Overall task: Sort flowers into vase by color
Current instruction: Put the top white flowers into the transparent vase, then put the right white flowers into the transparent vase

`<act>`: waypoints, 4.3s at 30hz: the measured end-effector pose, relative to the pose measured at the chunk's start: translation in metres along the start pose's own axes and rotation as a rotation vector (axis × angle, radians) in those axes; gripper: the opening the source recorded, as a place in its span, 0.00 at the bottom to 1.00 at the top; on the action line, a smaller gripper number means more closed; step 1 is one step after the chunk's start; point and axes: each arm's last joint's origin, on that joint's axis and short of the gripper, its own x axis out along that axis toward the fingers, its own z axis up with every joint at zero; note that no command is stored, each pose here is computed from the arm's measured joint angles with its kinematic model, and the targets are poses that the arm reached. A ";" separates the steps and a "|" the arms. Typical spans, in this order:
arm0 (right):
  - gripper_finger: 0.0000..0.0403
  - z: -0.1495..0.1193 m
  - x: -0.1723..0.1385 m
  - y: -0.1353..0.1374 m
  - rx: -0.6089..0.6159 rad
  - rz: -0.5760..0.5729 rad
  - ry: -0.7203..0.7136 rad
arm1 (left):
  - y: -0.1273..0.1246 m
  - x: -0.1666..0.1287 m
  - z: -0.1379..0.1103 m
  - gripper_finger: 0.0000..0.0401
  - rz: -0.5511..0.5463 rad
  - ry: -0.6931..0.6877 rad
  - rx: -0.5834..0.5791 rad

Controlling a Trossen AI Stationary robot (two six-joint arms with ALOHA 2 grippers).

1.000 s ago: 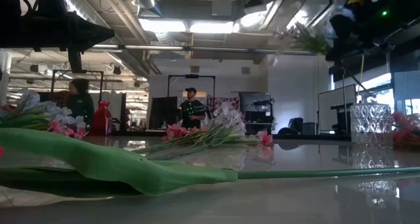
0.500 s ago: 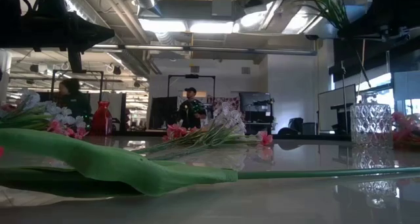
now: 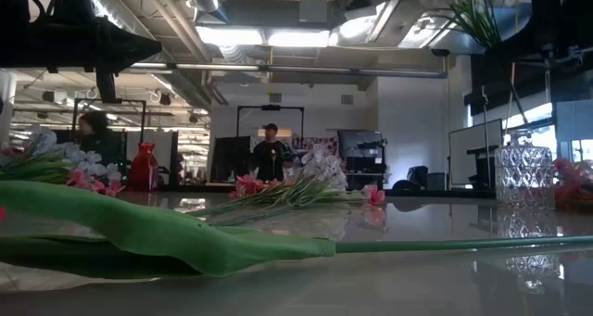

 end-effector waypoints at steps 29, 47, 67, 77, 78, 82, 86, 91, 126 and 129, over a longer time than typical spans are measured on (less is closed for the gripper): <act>0.28 -0.032 0.000 0.006 -0.034 0.131 0.238 | 0.000 0.000 0.000 0.00 0.000 0.000 0.000; 0.57 0.053 -0.011 -0.005 -0.005 0.312 0.735 | 0.000 0.000 0.000 0.00 0.000 0.000 0.000; 0.57 0.052 -0.038 0.124 0.076 0.628 1.508 | 0.000 0.000 0.000 0.00 0.000 0.000 0.000; 0.57 0.014 -0.041 0.204 0.466 0.497 1.030 | 0.000 0.000 0.000 0.00 0.000 0.000 0.000; 0.57 0.006 -0.037 0.212 0.485 0.480 0.995 | 0.000 0.000 0.000 0.00 0.000 0.000 0.000; 0.57 -0.026 -0.005 0.239 0.552 0.399 0.895 | 0.000 0.000 0.000 0.00 0.001 0.000 0.000; 0.57 -0.056 0.026 0.258 0.582 0.377 0.824 | 0.000 0.000 0.000 0.00 0.001 0.000 0.000; 0.57 -0.082 0.054 0.272 0.518 0.278 0.710 | 0.000 0.000 0.000 0.00 0.000 0.001 0.000; 0.05 -0.144 0.180 0.252 0.228 -0.205 0.400 | 0.000 0.000 0.000 0.00 0.001 0.000 0.000; 0.03 -0.119 0.161 0.265 0.233 -0.130 0.371 | 0.000 0.000 0.000 0.00 0.001 0.000 0.000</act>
